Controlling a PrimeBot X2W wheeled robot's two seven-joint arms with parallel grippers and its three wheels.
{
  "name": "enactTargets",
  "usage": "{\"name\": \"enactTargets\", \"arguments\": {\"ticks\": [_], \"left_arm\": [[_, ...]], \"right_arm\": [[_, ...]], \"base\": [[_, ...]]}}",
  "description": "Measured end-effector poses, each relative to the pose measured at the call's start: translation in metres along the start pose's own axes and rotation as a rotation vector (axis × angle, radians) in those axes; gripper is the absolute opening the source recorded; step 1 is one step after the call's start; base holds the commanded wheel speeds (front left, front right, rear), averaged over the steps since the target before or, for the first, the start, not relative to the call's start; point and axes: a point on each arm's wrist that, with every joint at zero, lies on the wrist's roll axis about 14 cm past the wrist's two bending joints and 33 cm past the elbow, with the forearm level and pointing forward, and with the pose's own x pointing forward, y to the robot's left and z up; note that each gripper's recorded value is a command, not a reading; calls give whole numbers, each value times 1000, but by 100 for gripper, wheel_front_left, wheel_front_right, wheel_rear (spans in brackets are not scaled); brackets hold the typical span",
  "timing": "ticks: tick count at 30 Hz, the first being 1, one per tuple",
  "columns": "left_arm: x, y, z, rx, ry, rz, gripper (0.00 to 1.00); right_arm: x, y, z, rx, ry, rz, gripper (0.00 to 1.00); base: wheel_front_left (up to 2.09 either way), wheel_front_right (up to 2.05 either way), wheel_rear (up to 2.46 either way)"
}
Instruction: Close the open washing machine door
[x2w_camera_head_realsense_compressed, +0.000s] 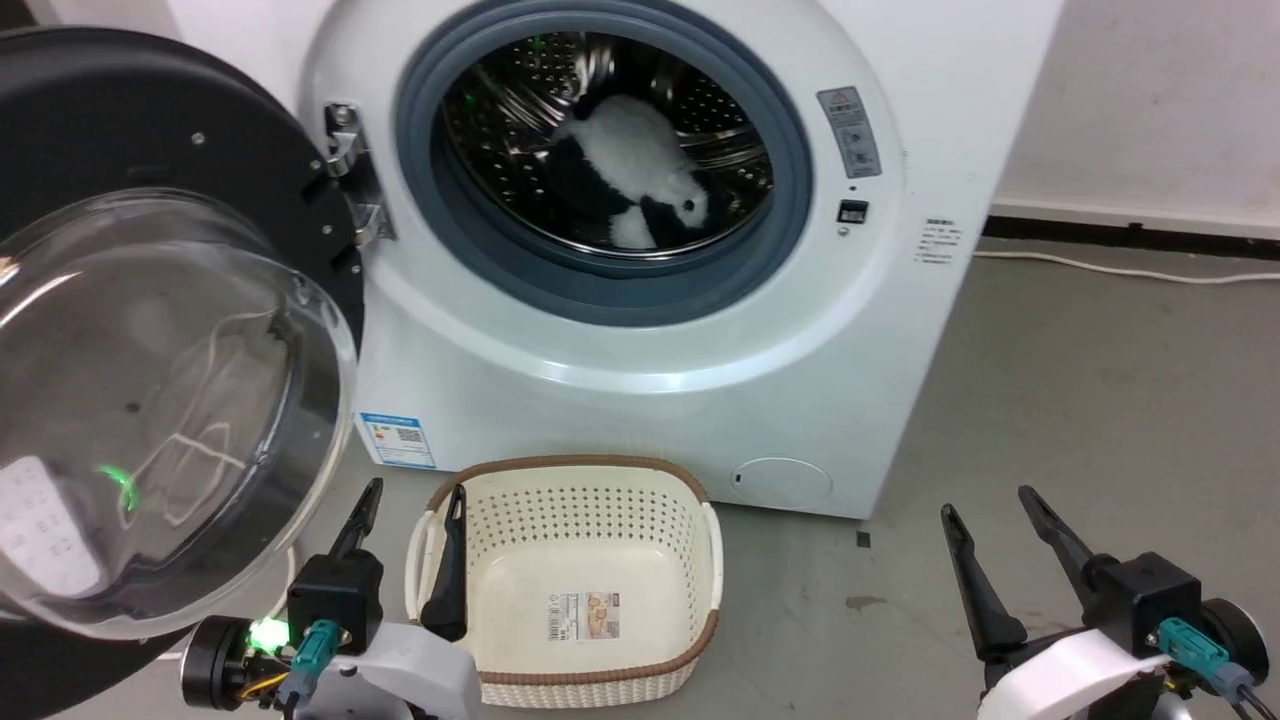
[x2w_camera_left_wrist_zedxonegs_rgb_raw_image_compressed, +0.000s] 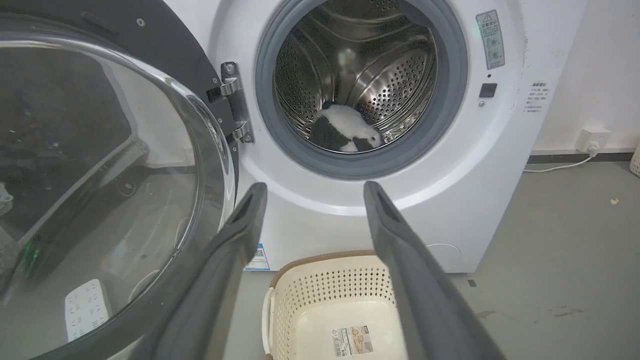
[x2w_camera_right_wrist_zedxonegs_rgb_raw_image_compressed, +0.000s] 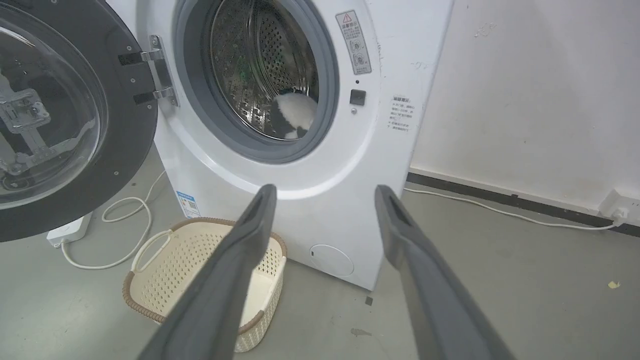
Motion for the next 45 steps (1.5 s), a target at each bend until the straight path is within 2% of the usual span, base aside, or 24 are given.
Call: {"name": "enactTargets", "arguments": {"ticks": [27, 45], "left_arm": [[-41, 41, 2, 14, -38, 135, 100], [-66, 62, 0, 5, -57, 221, 100]], "right_arm": [[21, 75, -1, 21, -32, 226, 100], [24, 105, 3, 43, -64, 316, 100]], "base": [[0, 0, 0], [0, 0, 0]]}}
